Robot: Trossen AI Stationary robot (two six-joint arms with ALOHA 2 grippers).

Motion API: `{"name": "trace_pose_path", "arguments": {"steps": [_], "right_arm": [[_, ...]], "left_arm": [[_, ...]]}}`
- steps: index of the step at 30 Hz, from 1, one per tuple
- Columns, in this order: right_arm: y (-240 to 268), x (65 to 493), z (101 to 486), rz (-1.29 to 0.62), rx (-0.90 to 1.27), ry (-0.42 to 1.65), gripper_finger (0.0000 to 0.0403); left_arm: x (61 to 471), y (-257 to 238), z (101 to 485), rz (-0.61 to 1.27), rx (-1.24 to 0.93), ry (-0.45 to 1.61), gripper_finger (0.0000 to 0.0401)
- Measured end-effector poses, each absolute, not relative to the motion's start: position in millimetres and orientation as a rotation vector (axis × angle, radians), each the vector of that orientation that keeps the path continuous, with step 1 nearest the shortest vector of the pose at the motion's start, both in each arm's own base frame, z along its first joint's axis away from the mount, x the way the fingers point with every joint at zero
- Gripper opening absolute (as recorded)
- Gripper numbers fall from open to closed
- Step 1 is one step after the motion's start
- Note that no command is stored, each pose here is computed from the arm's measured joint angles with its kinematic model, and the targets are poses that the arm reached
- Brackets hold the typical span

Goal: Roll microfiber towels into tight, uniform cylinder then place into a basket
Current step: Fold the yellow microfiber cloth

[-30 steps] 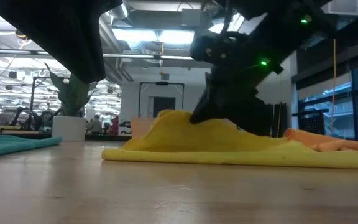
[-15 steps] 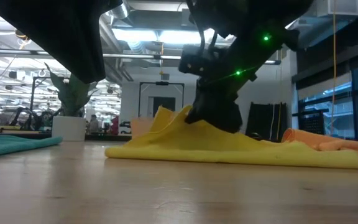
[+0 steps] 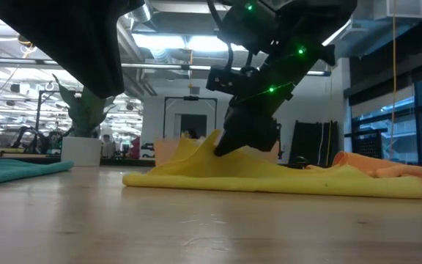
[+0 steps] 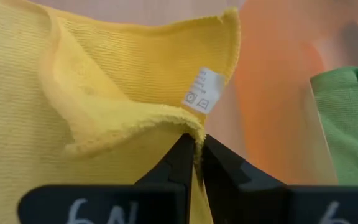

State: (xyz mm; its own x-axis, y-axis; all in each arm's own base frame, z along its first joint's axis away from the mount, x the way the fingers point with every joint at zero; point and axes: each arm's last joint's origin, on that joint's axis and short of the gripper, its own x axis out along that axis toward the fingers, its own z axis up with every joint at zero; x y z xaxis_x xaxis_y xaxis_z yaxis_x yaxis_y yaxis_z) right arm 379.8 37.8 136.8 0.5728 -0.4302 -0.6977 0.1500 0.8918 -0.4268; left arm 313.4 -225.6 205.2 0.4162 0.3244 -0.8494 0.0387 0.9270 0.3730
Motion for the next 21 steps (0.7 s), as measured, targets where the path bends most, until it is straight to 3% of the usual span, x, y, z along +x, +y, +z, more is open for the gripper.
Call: {"name": "trace_pose_path", "arguments": {"steps": [21], "right_arm": [[27.0, 385.1, 139.1, -0.344, -0.258, 0.855, 0.0037]], "left_arm": [[313.4, -225.7, 205.2, 0.184, 0.361, 1.134, 0.0063]]}}
